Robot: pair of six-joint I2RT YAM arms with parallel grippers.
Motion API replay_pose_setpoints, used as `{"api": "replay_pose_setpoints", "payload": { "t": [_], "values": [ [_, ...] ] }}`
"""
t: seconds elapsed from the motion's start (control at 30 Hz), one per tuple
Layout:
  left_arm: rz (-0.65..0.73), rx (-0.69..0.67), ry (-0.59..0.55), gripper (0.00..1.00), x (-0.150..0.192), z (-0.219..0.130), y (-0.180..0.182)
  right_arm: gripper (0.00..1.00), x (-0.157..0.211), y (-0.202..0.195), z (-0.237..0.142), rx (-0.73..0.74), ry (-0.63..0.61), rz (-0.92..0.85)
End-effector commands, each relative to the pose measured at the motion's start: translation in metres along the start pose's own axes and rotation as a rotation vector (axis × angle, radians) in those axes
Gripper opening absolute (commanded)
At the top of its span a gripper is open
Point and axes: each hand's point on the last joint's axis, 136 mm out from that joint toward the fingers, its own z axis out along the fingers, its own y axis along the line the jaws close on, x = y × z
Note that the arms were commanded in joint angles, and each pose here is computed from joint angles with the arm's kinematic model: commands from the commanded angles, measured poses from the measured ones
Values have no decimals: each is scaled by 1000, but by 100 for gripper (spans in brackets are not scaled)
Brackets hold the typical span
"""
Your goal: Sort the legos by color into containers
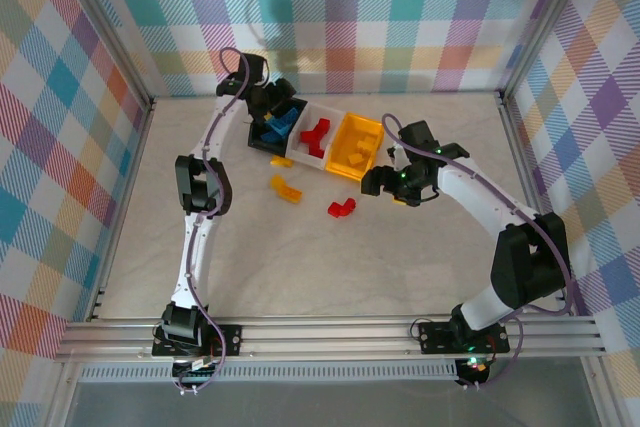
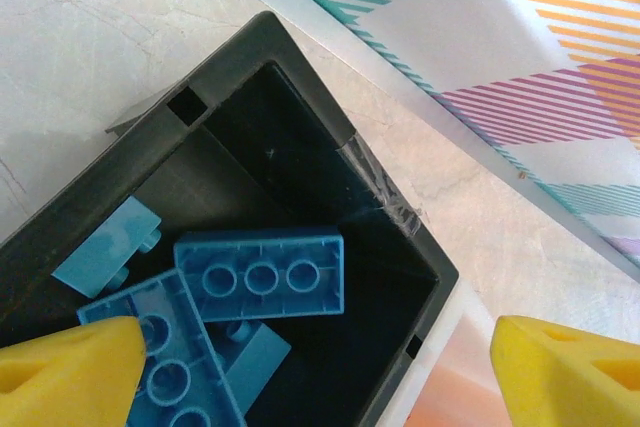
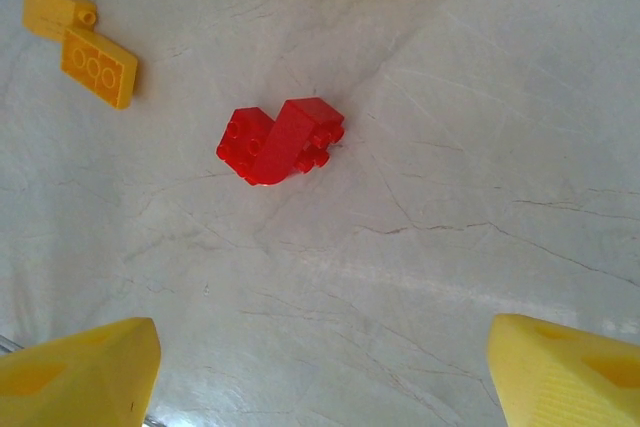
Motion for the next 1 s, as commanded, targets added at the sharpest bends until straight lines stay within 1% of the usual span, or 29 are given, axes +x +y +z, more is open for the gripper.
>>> {"api": "replay_pose_setpoints", "payload": {
  "t": [0.0,0.17,0.23,0.3,0.37,0.5,0.57,0.67,0.97],
  "values": [
    [73,38,-6,90,-1,-48,-32,85,12,6,4,3,65,-47],
    [226,-32,62,91,43,-91,-42,83,28,6,29,53,152,-123],
    [264,-55,87,91,63,-106,-37,80,27,10,39,59,166,-130],
    [268,-72,110,91,82,-120,-25,77,22,14,46,62,167,-118],
    [258,-100,138,91,103,-135,-5,75,15,19,54,66,167,-106],
    [273,-166,165,92,129,-165,29,69,8,28,69,87,182,-90],
    [280,-180,172,92,138,-180,41,62,4,29,78,102,189,-66],
    [282,-200,179,93,148,-195,54,58,-1,27,88,131,201,-27],
    [276,-209,182,94,155,-216,70,54,-9,14,103,217,203,54]
  ]
}}
